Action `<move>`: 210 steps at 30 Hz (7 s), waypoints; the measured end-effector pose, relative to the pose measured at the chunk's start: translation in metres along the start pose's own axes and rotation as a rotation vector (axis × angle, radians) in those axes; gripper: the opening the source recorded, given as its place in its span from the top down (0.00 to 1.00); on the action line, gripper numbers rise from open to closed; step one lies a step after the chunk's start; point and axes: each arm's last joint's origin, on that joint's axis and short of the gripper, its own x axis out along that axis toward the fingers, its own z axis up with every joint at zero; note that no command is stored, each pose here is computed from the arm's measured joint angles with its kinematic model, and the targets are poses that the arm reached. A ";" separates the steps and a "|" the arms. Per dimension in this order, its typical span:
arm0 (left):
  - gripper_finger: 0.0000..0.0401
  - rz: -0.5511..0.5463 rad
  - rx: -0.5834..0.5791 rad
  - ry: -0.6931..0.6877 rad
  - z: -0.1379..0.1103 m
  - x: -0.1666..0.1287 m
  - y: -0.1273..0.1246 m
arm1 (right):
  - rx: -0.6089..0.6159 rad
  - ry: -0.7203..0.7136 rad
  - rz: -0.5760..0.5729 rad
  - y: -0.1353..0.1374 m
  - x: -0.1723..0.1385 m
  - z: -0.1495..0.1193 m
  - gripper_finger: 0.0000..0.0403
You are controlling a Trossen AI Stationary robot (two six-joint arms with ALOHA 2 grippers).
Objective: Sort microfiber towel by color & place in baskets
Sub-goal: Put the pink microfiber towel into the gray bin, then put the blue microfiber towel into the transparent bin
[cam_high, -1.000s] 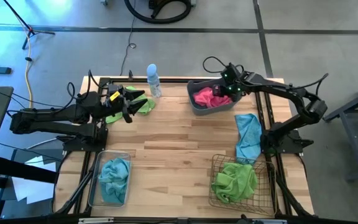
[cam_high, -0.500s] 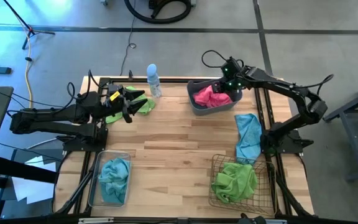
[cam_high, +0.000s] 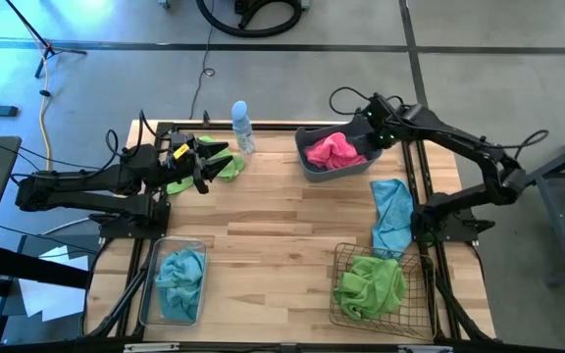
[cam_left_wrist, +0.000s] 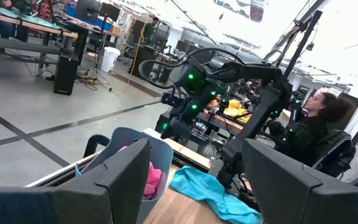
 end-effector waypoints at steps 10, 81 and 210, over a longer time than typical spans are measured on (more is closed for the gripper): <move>0.39 0.011 0.000 -0.004 0.000 0.000 0.000 | 0.106 -0.081 0.139 -0.014 -0.003 -0.036 0.99; 0.39 0.028 -0.010 -0.010 0.000 0.000 0.001 | -0.309 -0.019 0.808 0.070 -0.108 -0.086 0.99; 0.39 -0.024 0.071 -0.199 0.043 -0.035 -0.004 | -0.414 -0.108 0.726 0.152 -0.075 -0.084 1.00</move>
